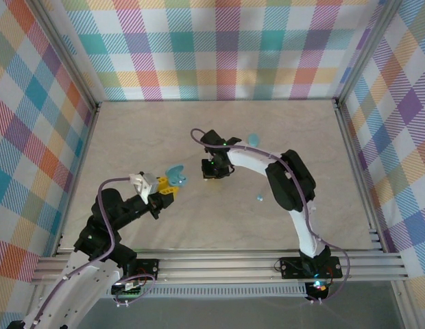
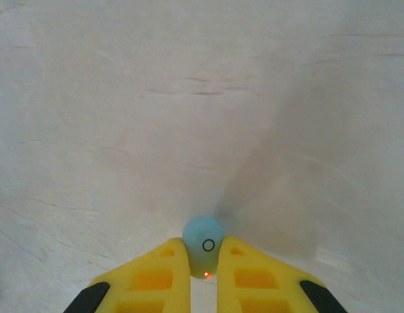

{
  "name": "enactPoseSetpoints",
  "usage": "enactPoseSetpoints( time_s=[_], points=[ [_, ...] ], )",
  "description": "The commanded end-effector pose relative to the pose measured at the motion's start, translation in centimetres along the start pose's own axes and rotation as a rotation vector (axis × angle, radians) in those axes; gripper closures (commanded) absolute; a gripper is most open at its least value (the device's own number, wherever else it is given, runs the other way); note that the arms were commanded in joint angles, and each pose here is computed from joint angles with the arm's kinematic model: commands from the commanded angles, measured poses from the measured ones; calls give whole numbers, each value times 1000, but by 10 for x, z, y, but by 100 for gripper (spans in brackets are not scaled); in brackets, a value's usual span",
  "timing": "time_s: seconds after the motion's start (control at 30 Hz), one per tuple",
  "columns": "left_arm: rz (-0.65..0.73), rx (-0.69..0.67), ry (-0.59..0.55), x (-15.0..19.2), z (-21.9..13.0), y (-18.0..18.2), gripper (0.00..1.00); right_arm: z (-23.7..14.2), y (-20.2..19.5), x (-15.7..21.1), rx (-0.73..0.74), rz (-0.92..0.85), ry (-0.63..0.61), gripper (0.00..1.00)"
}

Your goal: Insert the wireless bluetooth earbuds into the charging case

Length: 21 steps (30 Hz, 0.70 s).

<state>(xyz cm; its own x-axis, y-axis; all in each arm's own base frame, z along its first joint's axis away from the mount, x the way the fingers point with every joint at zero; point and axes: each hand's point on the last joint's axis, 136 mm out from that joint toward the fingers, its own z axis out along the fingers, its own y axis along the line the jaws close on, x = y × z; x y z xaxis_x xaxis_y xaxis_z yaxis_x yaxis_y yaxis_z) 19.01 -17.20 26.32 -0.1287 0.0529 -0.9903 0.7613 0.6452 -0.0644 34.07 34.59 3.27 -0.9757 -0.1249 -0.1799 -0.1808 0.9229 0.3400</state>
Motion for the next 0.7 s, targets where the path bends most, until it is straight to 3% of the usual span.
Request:
enactPoseSetpoints(
  time_s=[0.0, 0.4, 0.67],
  points=[
    [4, 30, -46, -14, 2, -5, 93, -18, -2, -2, -17, -8, -41, 87],
    [-21, 10, -50, -15, 15, 4, 93, -51, -17, 27, -13, -27, -53, 86],
    [-31, 0, -28, -13, 22, 9, 93, -52, -34, 45, 43, -55, -19, 87]
  ],
)
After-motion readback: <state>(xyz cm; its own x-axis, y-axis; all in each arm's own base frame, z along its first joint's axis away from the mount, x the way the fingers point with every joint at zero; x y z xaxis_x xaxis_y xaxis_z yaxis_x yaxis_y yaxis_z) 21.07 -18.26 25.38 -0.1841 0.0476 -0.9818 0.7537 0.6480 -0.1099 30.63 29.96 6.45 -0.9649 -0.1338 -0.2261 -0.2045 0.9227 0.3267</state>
